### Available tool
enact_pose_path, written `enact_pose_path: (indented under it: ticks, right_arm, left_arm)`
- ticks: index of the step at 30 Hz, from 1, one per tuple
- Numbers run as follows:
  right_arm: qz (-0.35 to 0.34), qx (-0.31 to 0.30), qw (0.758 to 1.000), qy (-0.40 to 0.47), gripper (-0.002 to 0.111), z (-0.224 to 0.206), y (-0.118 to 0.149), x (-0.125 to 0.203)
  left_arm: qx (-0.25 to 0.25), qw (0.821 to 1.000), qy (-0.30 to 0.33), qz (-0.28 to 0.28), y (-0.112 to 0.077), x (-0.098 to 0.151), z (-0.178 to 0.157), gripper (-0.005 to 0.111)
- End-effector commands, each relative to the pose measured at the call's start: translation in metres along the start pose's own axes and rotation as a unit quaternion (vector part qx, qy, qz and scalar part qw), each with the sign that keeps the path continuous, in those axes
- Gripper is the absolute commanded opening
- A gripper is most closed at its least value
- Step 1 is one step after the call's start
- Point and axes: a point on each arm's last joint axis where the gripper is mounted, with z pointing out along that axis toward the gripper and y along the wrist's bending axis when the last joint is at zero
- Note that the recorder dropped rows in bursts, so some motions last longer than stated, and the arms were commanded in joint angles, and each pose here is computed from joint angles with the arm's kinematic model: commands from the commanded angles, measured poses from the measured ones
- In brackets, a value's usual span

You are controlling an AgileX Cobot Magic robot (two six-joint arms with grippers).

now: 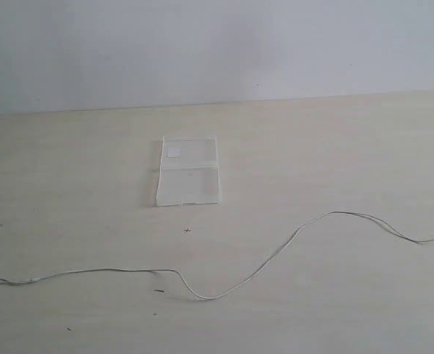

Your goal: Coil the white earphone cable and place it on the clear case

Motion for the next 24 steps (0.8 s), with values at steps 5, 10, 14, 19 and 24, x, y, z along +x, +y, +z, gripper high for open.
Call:
enact_pose_path:
  ticks: [5, 10, 14, 19, 24]
  right_arm:
    - [0.076, -0.011, 0.98, -0.182, 0.0, -0.01, 0.0, -0.045]
    - [-0.051, -0.011, 0.996, -0.071, 0.0, -0.014, 0.004, -0.09]
    - [-0.036, -0.013, 0.996, -0.082, 0.0, -0.01, 0.006, -0.14]
    - [-0.033, -0.005, 0.987, -0.16, 0.0, -0.014, 0.005, -0.16]
    - [0.004, -0.013, 0.988, -0.152, 0.0, -0.013, 0.005, -0.159]
  left_arm:
    - [0.0, 1.0, -0.006, 0.0, 0.0, -0.001, -0.001, 0.0]
    - [0.0, 1.0, -0.006, 0.0, 0.0, -0.001, -0.001, 0.0]
    - [0.0, 1.0, -0.006, 0.0, 0.0, -0.001, -0.001, 0.0]
    - [0.0, 1.0, -0.006, 0.0, 0.0, -0.001, -0.001, 0.0]
    - [0.0, 1.0, -0.006, 0.0, 0.0, -0.001, -0.001, 0.0]
